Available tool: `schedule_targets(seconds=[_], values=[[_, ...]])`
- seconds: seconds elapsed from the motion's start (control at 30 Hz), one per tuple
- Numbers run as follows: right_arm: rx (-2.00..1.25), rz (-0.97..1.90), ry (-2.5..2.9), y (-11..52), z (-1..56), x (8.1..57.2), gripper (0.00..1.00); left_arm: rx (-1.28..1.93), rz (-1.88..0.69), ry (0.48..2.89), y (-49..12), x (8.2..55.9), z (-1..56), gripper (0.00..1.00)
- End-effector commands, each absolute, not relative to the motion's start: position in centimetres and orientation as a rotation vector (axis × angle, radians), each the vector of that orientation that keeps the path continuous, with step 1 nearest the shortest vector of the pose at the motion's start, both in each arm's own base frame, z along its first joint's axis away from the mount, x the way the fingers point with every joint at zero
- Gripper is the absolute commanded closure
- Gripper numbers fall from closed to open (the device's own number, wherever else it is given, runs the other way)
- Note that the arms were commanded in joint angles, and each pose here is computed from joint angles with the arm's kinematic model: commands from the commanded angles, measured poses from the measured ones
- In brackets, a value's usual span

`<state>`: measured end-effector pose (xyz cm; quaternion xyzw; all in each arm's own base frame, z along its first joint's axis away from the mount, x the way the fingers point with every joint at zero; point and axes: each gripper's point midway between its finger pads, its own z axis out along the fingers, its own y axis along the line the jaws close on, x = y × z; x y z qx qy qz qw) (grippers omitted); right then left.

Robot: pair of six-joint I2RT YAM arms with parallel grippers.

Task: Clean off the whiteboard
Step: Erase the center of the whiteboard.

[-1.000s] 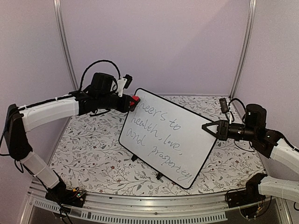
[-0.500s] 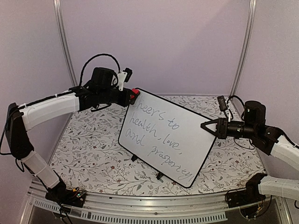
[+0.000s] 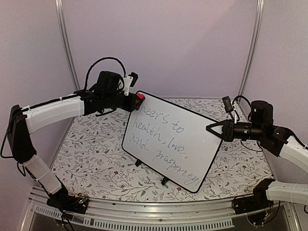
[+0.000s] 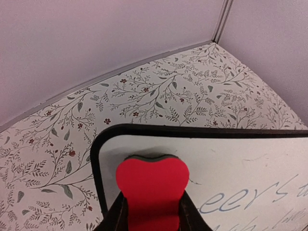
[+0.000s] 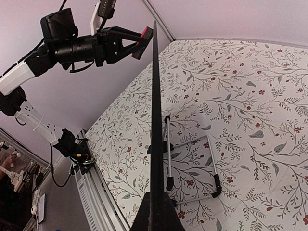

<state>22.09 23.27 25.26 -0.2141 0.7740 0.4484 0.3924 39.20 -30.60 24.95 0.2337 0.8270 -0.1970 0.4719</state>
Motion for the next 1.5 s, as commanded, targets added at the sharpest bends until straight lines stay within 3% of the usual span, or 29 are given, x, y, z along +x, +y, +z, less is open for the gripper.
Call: schedule_targets(seconds=[0.0, 1.47], values=[[-0.603, 1.093, 1.963, 23.4, 25.2, 22.0, 1.00, 0.582, -0.417, 2.059, -30.4, 39.5, 23.4, 0.84], [-0.611, 1.095, 1.968, 23.4, 25.0, 21.8, 1.00, 0.486, -0.493, 2.316, -29.6, 36.4, 14.8, 0.91]])
